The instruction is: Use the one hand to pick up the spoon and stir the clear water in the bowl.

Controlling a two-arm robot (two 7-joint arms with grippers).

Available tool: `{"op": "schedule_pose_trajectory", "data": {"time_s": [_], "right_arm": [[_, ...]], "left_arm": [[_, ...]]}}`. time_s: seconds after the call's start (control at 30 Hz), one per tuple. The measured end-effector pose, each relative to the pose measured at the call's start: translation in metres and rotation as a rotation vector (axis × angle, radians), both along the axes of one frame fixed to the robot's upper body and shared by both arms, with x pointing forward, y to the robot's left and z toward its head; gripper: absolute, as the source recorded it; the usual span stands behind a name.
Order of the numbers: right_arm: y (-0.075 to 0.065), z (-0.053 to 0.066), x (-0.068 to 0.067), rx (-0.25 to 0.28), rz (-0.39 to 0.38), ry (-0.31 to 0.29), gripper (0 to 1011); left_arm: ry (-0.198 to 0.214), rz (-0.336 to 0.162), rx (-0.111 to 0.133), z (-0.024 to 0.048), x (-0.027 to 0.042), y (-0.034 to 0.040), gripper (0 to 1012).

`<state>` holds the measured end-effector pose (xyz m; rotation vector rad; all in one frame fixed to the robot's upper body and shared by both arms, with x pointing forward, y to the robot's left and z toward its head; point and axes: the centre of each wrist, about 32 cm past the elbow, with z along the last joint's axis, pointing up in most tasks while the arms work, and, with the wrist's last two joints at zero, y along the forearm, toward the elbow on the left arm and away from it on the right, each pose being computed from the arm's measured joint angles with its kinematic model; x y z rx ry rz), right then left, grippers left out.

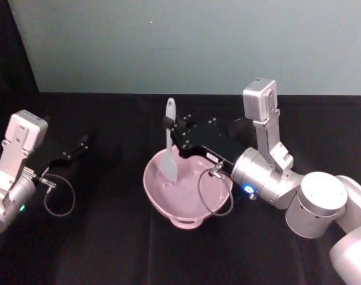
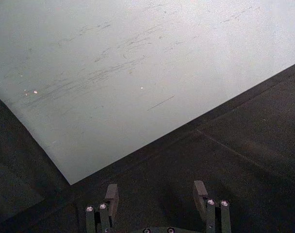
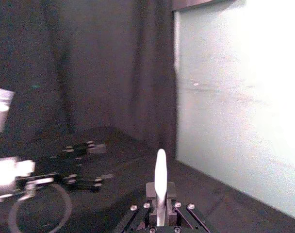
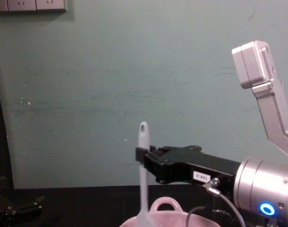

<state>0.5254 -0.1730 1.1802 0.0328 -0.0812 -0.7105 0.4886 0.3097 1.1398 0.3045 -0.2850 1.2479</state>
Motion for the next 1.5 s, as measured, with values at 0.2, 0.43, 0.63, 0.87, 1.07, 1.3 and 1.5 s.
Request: {"op": "schedule_pose_trajectory", "data": {"time_s": [0.2,0.43,0.63,0.87,1.07,1.3,1.5], "right_arm": [[-0.006,0.000,0.004,-0.025,-0.093,-0.043,110],[-0.022,0.002,-0.002,-0.049,-0.129,-0.057,110],[-0.039,0.009,-0.015,-0.057,-0.100,-0.033,110],[-0.053,0.015,-0.030,-0.046,-0.046,0.043,110],[-0.054,0.016,-0.039,-0.023,0.000,0.101,110],[-0.043,0.017,-0.045,-0.008,0.047,0.114,110],[-0.026,0.014,-0.042,-0.005,0.077,0.096,110]], "left_arm": [[0.000,0.000,0.000,0.0000,0.0000,0.0000,1011],[0.000,0.000,0.000,0.0000,0.0000,0.0000,1011],[0.000,0.000,0.000,0.0000,0.0000,0.0000,1011],[0.000,0.000,0.000,0.0000,0.0000,0.0000,1011],[0.000,0.000,0.000,0.0000,0.0000,0.0000,1011],[0.000,0.000,0.000,0.0000,0.0000,0.0000,1011],[0.000,0.000,0.000,0.0000,0.0000,0.0000,1011]]}}
